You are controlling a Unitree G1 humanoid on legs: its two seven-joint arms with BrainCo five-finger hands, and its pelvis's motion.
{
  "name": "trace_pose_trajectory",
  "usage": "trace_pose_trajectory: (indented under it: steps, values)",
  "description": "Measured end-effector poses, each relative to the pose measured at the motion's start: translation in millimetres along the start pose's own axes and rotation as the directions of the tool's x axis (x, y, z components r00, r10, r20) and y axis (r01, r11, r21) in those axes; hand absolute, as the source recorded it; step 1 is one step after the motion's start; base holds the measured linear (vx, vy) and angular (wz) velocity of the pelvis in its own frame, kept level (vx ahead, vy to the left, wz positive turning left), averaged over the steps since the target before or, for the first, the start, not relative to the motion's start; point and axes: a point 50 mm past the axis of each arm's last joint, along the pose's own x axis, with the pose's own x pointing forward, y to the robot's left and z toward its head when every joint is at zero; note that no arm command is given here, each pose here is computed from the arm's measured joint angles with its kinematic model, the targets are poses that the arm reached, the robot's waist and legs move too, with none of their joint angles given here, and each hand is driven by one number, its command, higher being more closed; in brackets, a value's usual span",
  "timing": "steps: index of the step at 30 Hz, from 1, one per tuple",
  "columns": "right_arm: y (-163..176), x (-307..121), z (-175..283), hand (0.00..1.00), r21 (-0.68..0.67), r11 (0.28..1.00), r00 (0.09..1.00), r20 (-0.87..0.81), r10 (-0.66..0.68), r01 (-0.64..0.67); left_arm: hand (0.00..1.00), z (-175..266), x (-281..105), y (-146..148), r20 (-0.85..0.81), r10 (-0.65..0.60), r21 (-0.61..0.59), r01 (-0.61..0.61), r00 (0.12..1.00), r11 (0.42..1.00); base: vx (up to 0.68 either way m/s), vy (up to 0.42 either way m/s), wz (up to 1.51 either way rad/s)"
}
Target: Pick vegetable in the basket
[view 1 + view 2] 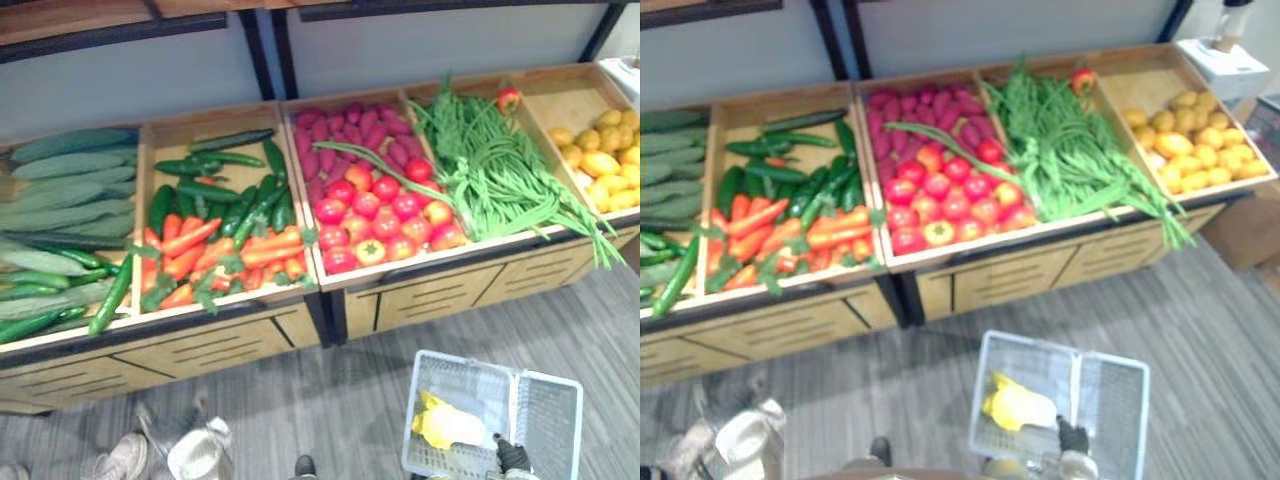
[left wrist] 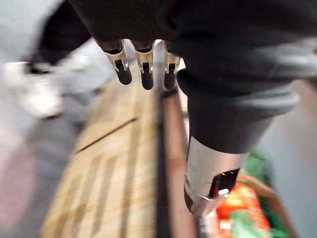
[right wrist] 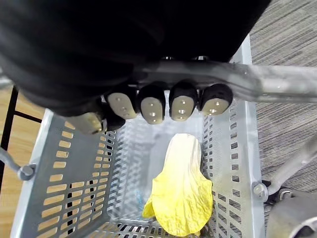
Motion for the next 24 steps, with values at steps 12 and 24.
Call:
trace_pose_trajectory:
  steps: [12, 24]
  values:
    - [2.0, 1.2, 10.3, 1.00, -0.057, 0.997, 0.997, 0.066, 0.047, -0.044, 0.00, 78.2, 22.0, 18.8, 0.562, -0.097, 0.331, -0.116, 0.821, 0.936, -0.01, 0.029, -0.16]
    - [-8.6, 9.9, 39.7, 1.00, -0.129, 0.991, 0.985, 0.162, 0.065, -0.045, 0.00, 81.8, 43.1, -22.1, 0.515, -0.475, 0.614, 0.080, 0.714, 0.785, 0.01, 0.004, -0.22]
